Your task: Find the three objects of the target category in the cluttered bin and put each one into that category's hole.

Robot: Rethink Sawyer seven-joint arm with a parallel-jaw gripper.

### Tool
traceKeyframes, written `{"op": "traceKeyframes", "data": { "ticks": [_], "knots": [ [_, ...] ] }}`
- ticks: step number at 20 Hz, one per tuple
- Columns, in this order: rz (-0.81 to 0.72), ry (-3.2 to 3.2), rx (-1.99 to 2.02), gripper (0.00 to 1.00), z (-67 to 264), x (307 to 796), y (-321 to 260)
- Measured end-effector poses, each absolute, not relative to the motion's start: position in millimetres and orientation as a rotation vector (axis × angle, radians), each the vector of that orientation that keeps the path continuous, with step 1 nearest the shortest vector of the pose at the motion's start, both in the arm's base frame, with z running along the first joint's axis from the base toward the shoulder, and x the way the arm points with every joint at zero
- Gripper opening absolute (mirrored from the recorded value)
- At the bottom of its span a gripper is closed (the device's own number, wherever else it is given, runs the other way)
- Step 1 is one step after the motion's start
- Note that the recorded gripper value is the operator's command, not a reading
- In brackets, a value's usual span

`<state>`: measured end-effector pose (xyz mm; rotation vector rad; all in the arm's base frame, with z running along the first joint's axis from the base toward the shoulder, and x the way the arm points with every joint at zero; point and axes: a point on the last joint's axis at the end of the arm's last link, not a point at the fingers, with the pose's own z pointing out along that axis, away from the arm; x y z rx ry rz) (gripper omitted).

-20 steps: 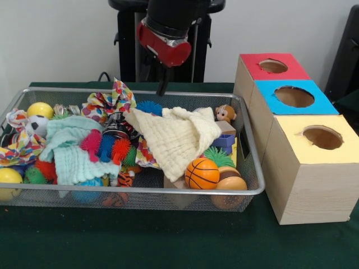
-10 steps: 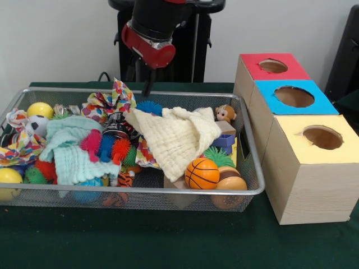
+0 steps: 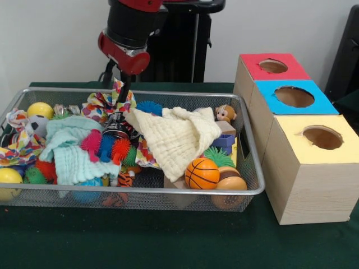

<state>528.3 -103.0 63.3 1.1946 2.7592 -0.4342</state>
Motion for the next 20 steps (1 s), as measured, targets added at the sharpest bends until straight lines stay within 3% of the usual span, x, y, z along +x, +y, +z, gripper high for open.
{"op": "traceKeyframes", "data": {
  "ticks": [19, 20],
  "knots": [
    [-0.37, 2.75, 1.047, 1.0, -3, 527, -116],
    [-0.365, 2.75, 1.039, 0.0, -9, 527, -115]
  ]
}}
